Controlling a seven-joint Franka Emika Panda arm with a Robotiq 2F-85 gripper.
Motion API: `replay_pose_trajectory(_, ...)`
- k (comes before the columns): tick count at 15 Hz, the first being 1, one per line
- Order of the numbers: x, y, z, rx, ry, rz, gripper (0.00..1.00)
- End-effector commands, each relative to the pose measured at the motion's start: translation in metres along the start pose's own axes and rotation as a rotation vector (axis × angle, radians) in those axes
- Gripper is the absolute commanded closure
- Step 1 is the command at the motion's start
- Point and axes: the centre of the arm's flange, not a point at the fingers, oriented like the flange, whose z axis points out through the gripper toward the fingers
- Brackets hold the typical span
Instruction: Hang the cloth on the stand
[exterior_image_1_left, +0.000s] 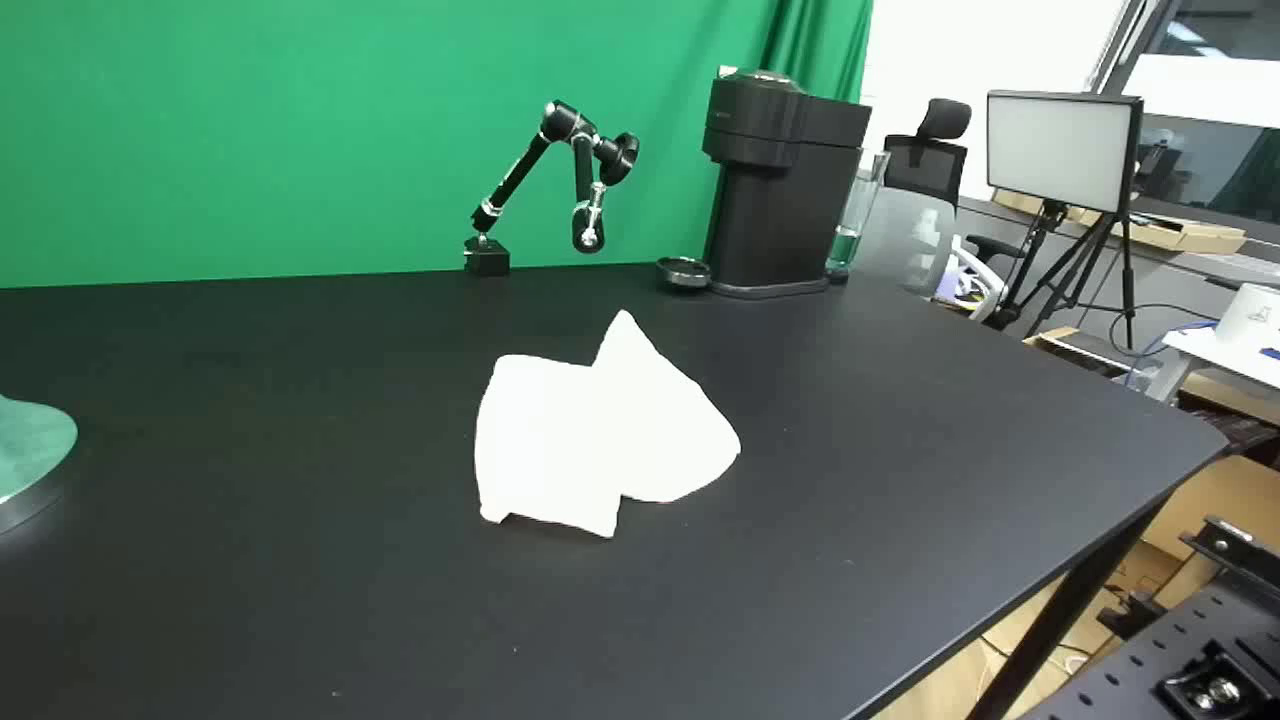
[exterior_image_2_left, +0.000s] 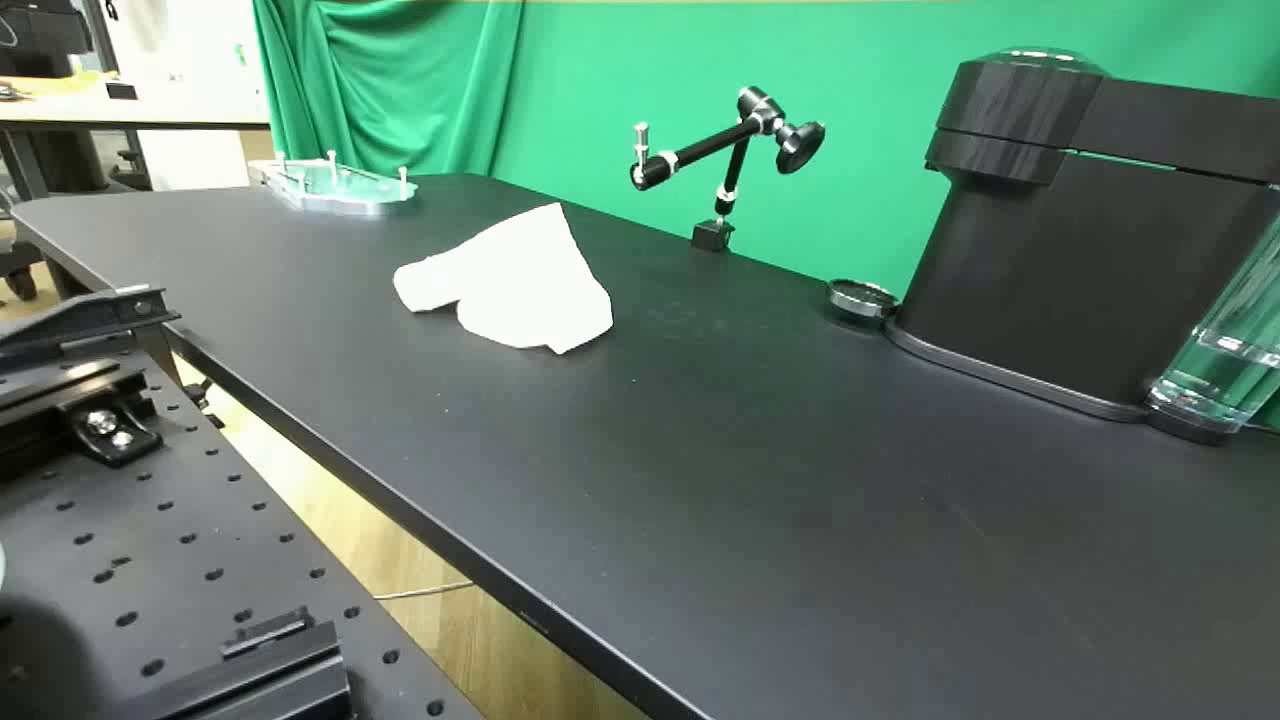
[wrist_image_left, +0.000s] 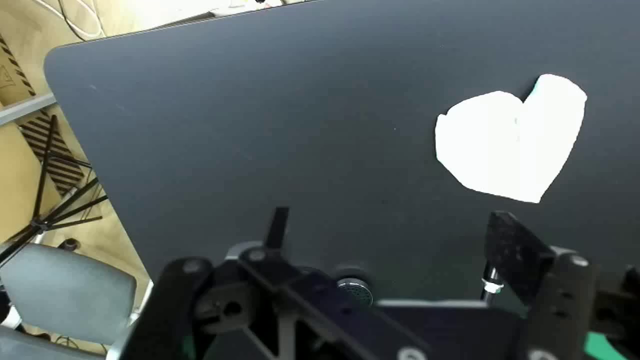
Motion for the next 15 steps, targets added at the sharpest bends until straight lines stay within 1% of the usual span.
replay_pose_trajectory(1, 0.000, 0.000, 0.000, 0.000, 0.001, 0.000, 0.00)
replay_pose_trajectory(13, 0.000, 0.000, 0.000, 0.000, 0.001, 0.000, 0.00)
replay_pose_trajectory(14, 0.007, -0.004, 0.006, 0.016, 0.001, 0.003, 0.00)
replay_pose_trajectory(15, 0.013, -0.006, 0.013, 0.013, 0.009, 0.010, 0.00)
